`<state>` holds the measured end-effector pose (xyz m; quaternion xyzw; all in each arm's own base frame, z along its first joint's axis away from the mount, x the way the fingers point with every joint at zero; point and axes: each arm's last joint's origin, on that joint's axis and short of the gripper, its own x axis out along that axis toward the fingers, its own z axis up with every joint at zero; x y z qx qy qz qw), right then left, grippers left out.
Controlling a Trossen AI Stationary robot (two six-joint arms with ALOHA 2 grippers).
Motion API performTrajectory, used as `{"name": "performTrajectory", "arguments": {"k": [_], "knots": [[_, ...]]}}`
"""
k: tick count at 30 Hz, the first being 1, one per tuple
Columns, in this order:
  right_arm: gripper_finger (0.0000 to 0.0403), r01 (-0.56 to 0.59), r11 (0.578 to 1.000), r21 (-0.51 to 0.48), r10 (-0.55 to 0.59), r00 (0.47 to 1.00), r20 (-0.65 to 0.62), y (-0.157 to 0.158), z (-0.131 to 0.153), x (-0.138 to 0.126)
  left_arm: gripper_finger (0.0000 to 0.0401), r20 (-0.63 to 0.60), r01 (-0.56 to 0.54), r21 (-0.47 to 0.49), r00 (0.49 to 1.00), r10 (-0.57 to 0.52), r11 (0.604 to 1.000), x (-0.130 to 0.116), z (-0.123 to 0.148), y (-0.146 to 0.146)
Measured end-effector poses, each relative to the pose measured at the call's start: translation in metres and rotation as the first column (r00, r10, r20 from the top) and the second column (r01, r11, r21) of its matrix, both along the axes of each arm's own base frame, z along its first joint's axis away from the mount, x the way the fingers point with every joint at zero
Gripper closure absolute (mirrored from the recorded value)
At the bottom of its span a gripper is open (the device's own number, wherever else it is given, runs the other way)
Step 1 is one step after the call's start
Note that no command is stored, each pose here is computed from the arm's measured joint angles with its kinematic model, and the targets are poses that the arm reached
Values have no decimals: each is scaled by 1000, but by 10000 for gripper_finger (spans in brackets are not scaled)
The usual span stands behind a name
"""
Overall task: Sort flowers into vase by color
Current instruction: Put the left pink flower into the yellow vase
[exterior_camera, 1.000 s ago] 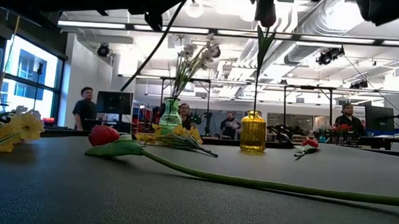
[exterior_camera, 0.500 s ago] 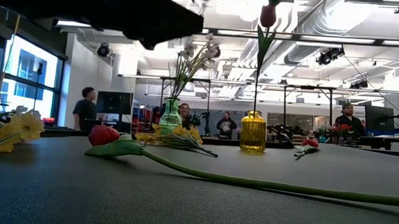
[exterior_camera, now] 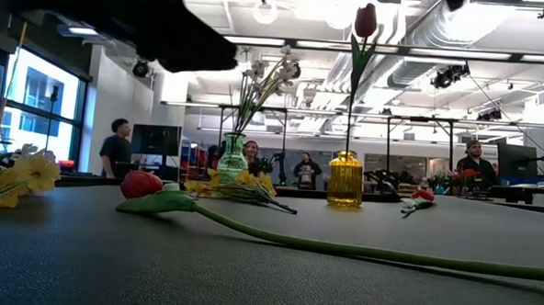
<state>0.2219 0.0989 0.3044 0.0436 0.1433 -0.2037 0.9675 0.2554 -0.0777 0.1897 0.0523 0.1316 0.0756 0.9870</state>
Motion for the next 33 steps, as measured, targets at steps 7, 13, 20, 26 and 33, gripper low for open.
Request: {"name": "performTrajectory", "arguments": {"k": [7, 13, 20, 26, 33], "knots": [[402, 180, 982, 65, -180, 984, -5, -55, 24, -51, 166, 153, -21, -80, 988, 33, 997, -28, -9, 11], [403, 223, 975, 17, -224, 973, 54, -100, 44, -58, 166, 190, -50, -121, 979, 72, 991, -34, -12, 14], [403, 115, 992, 58, -118, 992, 45, -151, 42, -43, 166, 219, -46, -133, 973, 74, 990, -33, -9, 14], [403, 42, 992, 116, -44, 999, 11, -182, 30, -29, 166, 220, -45, -133, 973, 74, 990, -33, -9, 14], [403, 41, 989, 142, -34, 998, -51, -196, 17, -19, 166, 220, -45, -134, 973, 74, 990, -33, -9, 14]]}}
